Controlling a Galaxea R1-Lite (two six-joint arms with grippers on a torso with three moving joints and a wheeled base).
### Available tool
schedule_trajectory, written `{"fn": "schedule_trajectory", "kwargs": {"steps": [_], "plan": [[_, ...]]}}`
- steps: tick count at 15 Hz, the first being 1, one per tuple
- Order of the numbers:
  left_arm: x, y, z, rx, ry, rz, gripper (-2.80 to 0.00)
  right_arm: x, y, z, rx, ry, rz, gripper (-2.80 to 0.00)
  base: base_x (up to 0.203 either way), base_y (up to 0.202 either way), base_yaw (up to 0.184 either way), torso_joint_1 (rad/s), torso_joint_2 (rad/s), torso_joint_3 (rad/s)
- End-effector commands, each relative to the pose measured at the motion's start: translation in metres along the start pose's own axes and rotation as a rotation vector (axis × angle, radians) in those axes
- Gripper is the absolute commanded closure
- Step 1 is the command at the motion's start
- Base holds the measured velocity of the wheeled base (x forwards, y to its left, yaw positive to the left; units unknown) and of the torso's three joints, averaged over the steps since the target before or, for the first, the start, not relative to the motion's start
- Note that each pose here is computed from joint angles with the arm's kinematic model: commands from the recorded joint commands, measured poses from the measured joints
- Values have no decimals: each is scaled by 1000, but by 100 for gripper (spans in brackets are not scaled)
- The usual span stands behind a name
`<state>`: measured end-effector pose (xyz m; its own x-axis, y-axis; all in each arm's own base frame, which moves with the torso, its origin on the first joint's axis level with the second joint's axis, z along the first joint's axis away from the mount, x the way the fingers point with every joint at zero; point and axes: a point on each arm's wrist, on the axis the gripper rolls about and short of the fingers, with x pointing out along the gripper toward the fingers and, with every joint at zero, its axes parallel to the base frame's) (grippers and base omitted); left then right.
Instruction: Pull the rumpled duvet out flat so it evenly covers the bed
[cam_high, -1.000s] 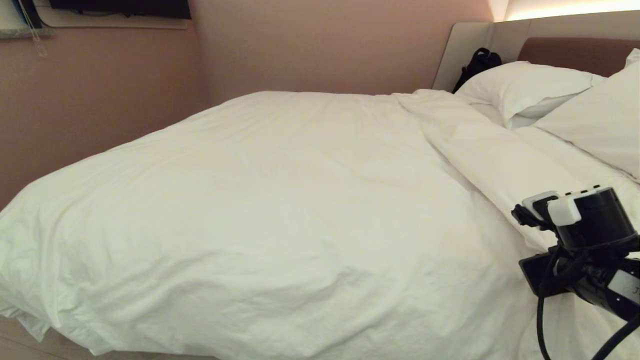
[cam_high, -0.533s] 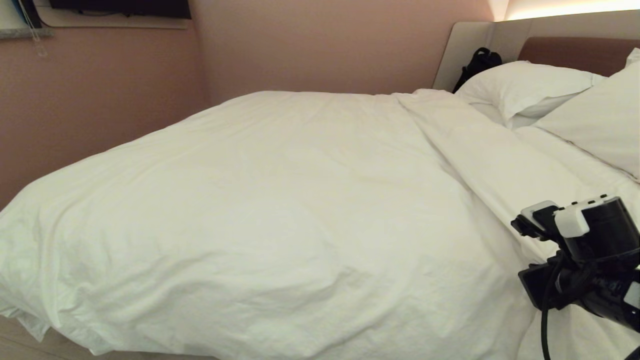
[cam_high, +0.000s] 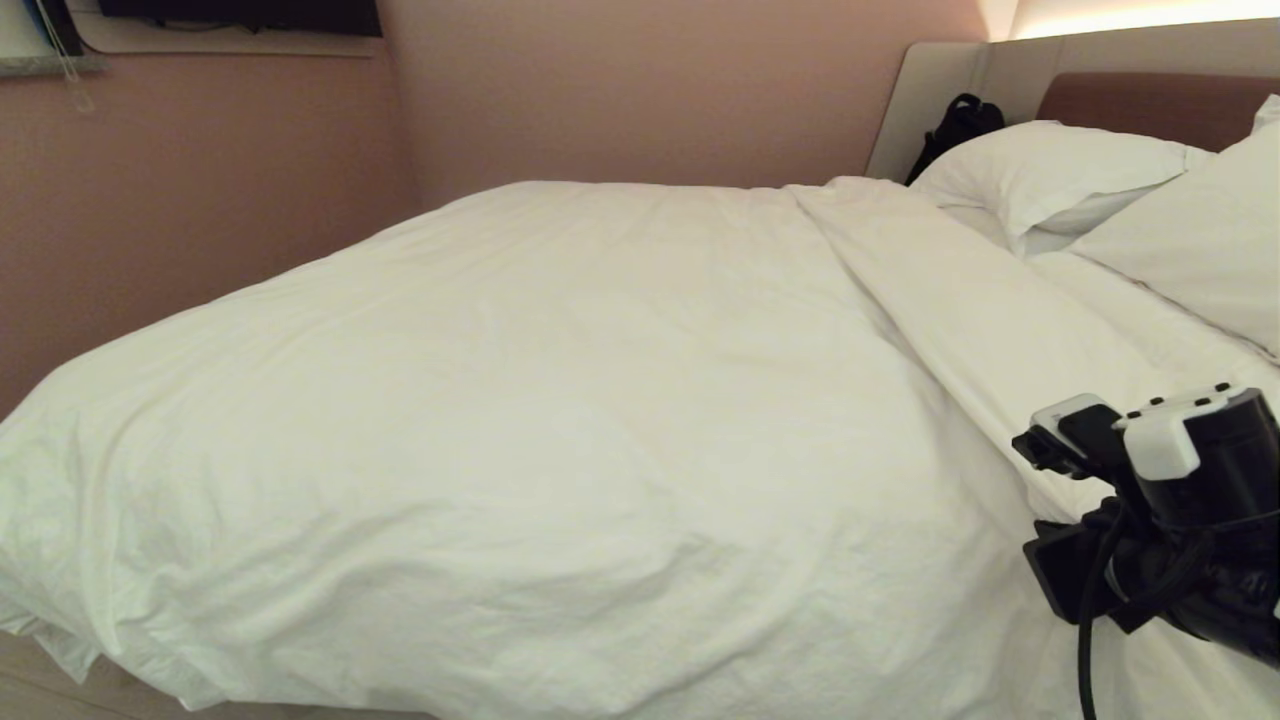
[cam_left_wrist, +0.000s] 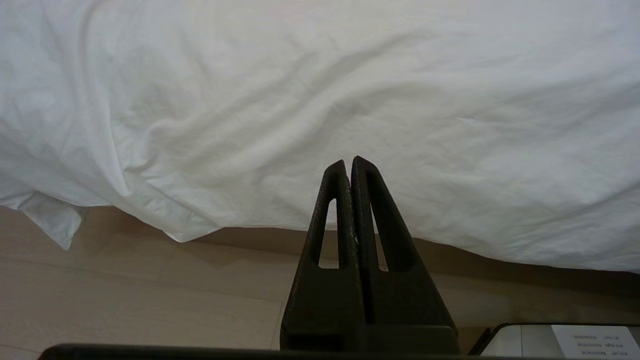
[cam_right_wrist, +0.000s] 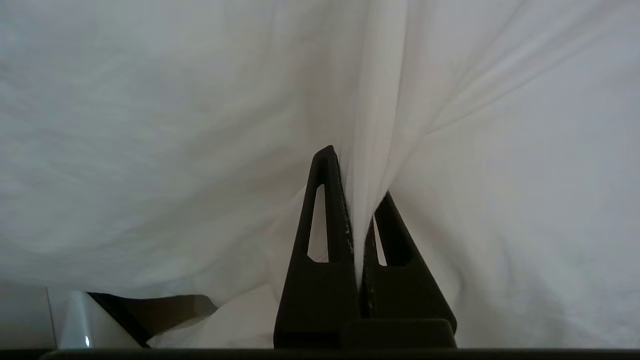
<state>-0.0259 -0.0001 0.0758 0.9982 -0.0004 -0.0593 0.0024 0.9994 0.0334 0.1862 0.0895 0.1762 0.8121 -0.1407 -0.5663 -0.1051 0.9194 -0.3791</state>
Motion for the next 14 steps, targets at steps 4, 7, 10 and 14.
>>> {"fn": "schedule_trajectory", "kwargs": {"steps": [4,7,10,14], "plan": [[0,0,0,0,1,0,0,-6,4,6,6,-31,19,0,0,0,0,0,0,0],[0,0,0,0,1,0,0,-4,8,2,-4,-14,28,0,0,0,0,0,0,0],[0,0,0,0,1,0,0,4,13,-4,-21,22,42,0,0,0,0,0,0,0],[0,0,0,0,1,0,0,11,21,-5,28,49,133,0,0,0,0,0,0,0]]}}
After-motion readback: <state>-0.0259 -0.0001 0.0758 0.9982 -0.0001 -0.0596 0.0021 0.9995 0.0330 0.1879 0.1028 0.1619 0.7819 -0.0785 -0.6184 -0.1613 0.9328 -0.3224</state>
